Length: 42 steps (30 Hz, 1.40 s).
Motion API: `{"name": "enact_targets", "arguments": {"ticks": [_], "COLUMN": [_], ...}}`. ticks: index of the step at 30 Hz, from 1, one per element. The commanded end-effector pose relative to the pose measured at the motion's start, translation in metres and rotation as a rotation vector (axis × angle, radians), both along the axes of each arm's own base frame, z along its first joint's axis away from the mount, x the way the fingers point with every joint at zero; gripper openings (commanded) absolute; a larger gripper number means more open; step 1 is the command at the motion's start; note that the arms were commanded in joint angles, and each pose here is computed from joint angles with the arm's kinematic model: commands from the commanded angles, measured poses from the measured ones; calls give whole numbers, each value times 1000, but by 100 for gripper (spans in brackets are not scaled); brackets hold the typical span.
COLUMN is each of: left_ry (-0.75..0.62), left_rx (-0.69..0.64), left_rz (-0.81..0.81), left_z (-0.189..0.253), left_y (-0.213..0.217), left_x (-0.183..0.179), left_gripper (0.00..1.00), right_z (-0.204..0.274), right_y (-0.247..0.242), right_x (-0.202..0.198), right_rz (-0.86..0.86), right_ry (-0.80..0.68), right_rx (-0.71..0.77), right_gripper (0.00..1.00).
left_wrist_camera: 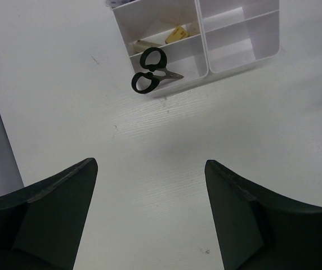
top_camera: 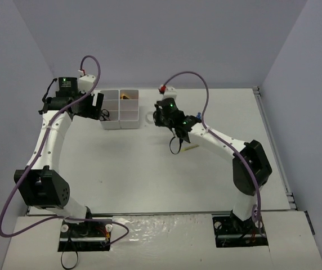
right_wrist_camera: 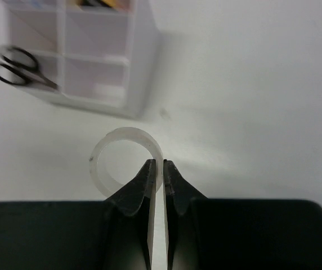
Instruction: Sort the stationery into containers
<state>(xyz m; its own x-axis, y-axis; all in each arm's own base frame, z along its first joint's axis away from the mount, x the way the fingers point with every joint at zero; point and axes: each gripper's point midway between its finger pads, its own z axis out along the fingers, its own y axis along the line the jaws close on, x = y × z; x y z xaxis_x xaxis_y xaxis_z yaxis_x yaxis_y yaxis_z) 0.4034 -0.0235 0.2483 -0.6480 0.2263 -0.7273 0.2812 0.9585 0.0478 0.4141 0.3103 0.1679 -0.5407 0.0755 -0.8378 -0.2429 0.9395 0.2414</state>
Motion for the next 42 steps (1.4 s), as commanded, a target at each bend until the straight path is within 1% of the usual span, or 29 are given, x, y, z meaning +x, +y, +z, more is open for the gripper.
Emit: {"name": "enact_targets", "arguments": {"ticks": [1, 2, 4, 5, 6, 9, 11, 17, 23, 26, 27, 28, 30, 33, 37, 39, 42], "left_ry": [-136, -139, -141, -144, -145, -138, -141, -142, -153, -153, -153, -154, -151, -148, -148, -153, -160], "left_rx": [-84, -91, -95, -94, -94, -90, -86, -84, -86, -84, -84, -84, -87, -93, -105, -111, -119], "left_rz": [97, 108, 118, 119, 124, 128, 138, 138, 143, 147, 146, 144, 143, 139, 131, 128, 120], "left_z": [34, 34, 29, 29, 28, 21, 20, 18, 23, 25, 25, 25, 25, 24, 24, 26, 30], "left_y": [21, 23, 26, 27, 29, 33, 38, 42, 46, 49, 49, 49, 49, 47, 45, 43, 41], "left_x": [13, 13, 13, 12, 12, 13, 13, 12, 9, 8, 8, 9, 9, 9, 9, 9, 8], "left_gripper": [74, 74, 74, 74, 74, 74, 74, 74, 74, 74, 74, 74, 74, 74, 74, 74, 74], "right_z": [72, 71, 46, 45, 70, 54, 54, 46, 16, 10, 10, 10, 22, 51, 104, 137, 170], "right_y": [66, 78, 101, 108, 116, 132, 138, 137, 131, 134, 135, 136, 138, 140, 140, 136, 128], "right_x": [59, 70, 93, 101, 110, 133, 141, 148, 151, 147, 145, 143, 138, 129, 116, 109, 102], "right_rz": [65, 74, 90, 89, 83, 74, 73, 40, 3, 15, 22, 31, 47, 69, 87, 91, 81], "right_ry": [-222, -236, -234, -247, -301, -327, -350, -367, -340, -337, -337, -336, -346, -378, -437, -474, -514], "right_rx": [56, 57, 42, 43, 77, 76, 86, 79, 42, 22, 16, 11, 22, 40, 92, 127, 157], "right_gripper": [0, 0, 0, 0, 0, 0, 0, 0, 0, 0, 2, 12, 26, 40, 46, 47, 47]}}
